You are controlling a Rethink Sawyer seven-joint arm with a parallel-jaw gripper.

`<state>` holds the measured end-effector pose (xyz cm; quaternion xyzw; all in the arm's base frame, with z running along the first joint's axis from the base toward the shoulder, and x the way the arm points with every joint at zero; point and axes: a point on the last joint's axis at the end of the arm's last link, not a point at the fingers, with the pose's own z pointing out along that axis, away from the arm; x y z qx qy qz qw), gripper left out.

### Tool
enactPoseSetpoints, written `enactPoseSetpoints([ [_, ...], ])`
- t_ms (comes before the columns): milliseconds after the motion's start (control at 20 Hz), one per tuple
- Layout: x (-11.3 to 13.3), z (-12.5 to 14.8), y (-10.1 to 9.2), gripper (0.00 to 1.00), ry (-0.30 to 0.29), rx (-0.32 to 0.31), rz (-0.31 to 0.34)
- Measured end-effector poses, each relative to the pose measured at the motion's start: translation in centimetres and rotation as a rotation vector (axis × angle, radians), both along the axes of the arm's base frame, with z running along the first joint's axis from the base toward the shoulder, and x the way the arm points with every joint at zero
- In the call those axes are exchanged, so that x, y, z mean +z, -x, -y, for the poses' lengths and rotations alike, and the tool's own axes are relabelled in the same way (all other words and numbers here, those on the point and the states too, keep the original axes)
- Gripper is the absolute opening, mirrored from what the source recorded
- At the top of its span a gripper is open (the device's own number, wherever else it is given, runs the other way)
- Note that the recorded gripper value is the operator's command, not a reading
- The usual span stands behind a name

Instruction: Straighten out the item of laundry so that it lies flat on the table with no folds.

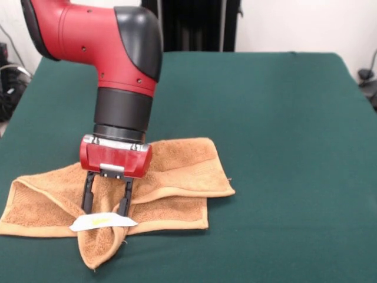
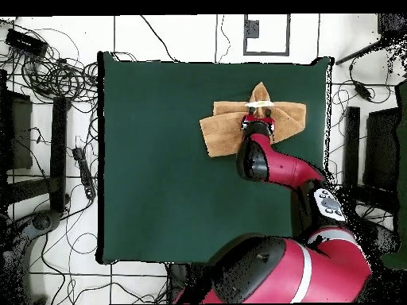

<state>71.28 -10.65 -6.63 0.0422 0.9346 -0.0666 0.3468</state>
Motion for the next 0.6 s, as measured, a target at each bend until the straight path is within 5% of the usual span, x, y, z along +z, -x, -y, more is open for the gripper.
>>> enactPoseSetpoints([
  [200,-0.01,-0.09,-0.03,1.00,-0.001,0.000,0.000],
  [250,-0.01,-0.12,-0.04,0.00,-0.001,0.001,0.000],
  [600,-0.02,-0.48,-0.30,0.00,-0.015,-0.008,-0.002],
])
